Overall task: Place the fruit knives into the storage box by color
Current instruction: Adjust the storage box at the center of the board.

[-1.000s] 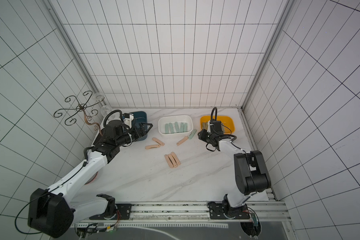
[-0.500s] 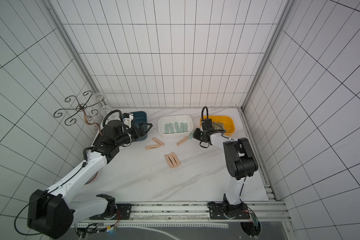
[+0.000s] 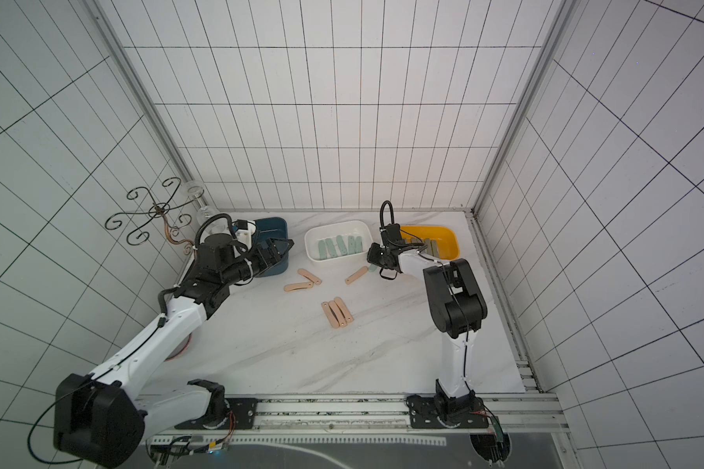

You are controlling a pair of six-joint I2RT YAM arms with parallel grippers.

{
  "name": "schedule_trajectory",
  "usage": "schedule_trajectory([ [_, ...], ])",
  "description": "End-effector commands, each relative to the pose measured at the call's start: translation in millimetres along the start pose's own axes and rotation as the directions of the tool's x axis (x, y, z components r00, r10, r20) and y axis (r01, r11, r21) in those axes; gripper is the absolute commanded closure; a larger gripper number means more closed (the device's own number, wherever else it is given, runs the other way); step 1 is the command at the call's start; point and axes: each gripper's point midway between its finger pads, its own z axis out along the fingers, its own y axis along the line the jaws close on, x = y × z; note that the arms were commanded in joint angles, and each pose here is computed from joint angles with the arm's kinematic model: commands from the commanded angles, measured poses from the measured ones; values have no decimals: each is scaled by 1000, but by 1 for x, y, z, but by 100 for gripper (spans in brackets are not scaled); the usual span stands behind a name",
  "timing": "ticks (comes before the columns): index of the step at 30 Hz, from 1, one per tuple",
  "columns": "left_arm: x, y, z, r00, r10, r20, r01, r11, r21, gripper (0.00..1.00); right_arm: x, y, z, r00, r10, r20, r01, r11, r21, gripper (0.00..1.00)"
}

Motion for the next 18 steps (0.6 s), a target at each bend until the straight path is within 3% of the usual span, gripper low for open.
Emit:
schedule_trajectory([
  [1, -4, -7, -4, 1000, 17, 18, -18, 999, 29, 3, -33, 14, -9, 997, -31, 74, 28, 999, 36, 63],
  [8, -3, -7, -4, 1000, 13, 18, -14, 999, 35, 3, -29, 9, -6, 992, -97, 76, 86, 987, 132, 46],
  [18, -3, -7, -4, 1000, 12, 20, -13, 999, 36, 3, -20, 4, 15, 983, -180, 28, 169, 957, 235, 43],
])
